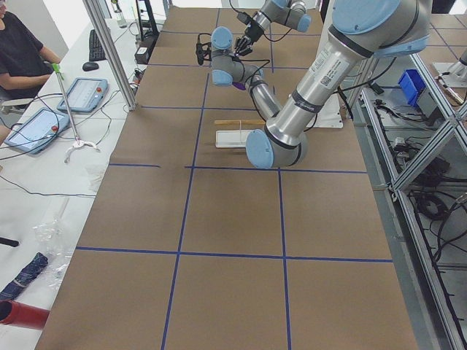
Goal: Hang towel on rack
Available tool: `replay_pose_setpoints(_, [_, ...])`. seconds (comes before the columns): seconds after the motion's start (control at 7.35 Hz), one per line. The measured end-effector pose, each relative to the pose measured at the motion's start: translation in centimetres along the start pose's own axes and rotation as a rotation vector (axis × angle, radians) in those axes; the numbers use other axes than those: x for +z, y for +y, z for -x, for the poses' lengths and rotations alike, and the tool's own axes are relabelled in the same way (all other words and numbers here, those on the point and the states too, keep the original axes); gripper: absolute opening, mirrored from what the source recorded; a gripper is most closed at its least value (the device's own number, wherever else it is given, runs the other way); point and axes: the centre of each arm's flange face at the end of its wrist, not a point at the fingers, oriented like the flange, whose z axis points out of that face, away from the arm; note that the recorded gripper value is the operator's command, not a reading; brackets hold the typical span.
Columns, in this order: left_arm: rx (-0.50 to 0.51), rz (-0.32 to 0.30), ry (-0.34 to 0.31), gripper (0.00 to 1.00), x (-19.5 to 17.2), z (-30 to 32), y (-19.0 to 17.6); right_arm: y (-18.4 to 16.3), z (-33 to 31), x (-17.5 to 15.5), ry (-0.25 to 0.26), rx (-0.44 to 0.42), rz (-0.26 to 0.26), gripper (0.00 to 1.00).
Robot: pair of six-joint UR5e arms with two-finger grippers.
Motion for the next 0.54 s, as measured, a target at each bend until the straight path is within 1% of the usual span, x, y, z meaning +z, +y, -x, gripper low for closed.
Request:
replay_pose_setpoints(0.41, [0.005,0.005,0.007,0.00,-0.40,-0.16,0.34,-0.07,-0.18,-0.23,-0.001,0.001,-0.002,0.00])
replay_pose_setpoints(0.54, [0.005,0.005,0.008,0.00,-0.41,-0.15,0.35,-0.10,-0.19,-0.31,-0.002,0.002,-0.002,0.40])
